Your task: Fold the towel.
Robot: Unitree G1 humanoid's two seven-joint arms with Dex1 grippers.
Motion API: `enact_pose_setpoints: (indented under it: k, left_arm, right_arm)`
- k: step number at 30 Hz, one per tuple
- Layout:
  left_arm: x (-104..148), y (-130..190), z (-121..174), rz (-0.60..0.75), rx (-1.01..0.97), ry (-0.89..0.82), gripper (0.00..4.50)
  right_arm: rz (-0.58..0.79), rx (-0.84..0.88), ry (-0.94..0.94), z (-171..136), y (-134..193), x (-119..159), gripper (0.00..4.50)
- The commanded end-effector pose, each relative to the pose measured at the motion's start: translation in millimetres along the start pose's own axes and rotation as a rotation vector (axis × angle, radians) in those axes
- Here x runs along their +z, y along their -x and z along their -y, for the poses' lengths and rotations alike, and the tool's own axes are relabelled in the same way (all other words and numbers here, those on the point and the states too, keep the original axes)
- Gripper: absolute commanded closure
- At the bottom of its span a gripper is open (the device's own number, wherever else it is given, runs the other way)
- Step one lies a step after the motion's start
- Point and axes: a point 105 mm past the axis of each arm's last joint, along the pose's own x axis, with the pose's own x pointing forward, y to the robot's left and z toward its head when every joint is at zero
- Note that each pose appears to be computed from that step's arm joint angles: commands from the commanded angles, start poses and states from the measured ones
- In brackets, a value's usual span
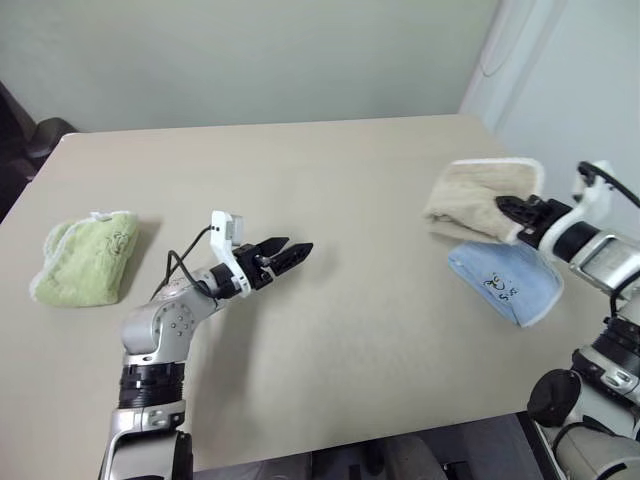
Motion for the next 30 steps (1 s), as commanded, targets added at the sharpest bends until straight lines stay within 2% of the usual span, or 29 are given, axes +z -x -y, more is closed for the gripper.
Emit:
enact_pose_setpoints:
  k: [1,8,12,16,27,30]
  left_arm:
    - [12,-8,8,0.035,-0.039,-0.031,0.00]
    - [10,-12,12,0.026,-0.061,-0.028,0.00]
    - [9,-12,11,0.022,-0.061,-0.021,0.00]
    - [8,-11,11,0.024,-0.060,-0.017,0.00]
    - [6,-11,11,0.030,-0.055,-0.008,0.00]
    - [6,-9,10,0.031,-0.050,-0.008,0.00]
  right_arm:
    - [0.038,-0.137,-0.081,25,16,12,4.49]
    - [0.035,-0.207,-0.142,39,29,5,4.49]
    - [0.128,-0.140,-0.138,19,31,27,4.49]
    - [0.176,-0.097,-0.144,6,31,35,4.49]
    - [0.086,-0.231,-0.214,34,34,-20,4.49]
    - [0.076,-0.258,-0.218,40,38,-27,4.49]
